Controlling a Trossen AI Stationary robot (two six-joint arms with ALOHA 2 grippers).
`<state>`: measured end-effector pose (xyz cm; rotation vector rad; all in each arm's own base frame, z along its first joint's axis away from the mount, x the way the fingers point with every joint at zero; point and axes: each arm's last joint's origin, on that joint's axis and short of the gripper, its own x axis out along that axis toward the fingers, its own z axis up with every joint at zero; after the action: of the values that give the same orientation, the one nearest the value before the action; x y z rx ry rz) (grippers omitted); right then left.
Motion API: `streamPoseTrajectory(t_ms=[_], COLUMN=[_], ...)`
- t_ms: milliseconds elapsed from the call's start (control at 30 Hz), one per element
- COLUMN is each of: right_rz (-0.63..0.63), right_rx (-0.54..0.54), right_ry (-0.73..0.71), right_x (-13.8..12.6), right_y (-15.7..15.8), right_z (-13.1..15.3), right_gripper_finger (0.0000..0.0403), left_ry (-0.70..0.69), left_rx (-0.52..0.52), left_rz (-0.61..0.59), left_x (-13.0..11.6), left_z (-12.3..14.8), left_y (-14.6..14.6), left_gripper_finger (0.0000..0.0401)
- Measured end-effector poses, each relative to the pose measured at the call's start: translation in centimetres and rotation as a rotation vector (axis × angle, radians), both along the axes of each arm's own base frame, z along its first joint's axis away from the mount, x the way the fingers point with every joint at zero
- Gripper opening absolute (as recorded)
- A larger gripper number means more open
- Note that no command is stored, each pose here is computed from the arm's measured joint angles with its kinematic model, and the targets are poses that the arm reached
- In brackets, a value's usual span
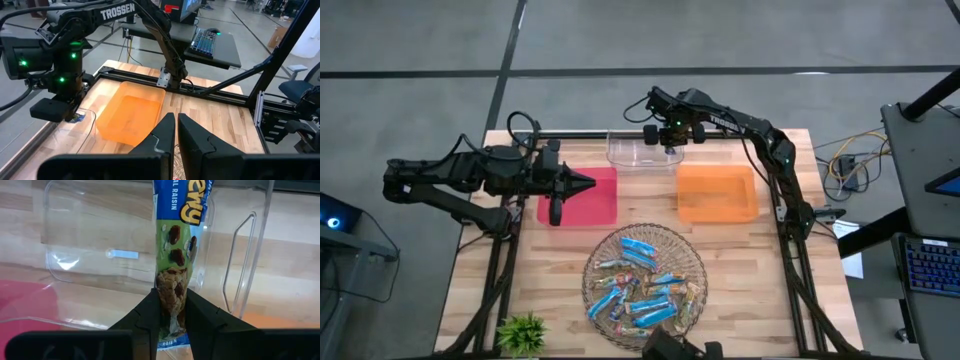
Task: Pick and place Granola Bars by type
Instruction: Put the blue granola bar into the transparent bin
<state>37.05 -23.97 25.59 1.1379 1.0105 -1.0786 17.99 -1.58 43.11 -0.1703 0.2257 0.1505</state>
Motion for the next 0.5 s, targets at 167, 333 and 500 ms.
streamPoseTrajectory(t_ms=[167,333,500], right_rz=[0.002,0.003,0.004], right_rx=[0.000,0.003,0.005], right_ry=[0.000,-0.001,0.000], right_x=[0.00,0.00,0.14], right_y=[0.00,0.02,0.26], right_z=[0.00,0.00,-0.03], right_gripper_finger=[0.0068,0.0068,0.0090], left_ry=[0.000,0.000,0.000], left_rx=[0.000,0.000,0.001], left_rz=[0.000,0.000,0.000], left_x=[0.00,0.00,0.00], left_z=[0.00,0.00,0.00], left_y=[0.00,0.00,0.00], left_gripper_finger=[0.0005,0.0005,0.0005])
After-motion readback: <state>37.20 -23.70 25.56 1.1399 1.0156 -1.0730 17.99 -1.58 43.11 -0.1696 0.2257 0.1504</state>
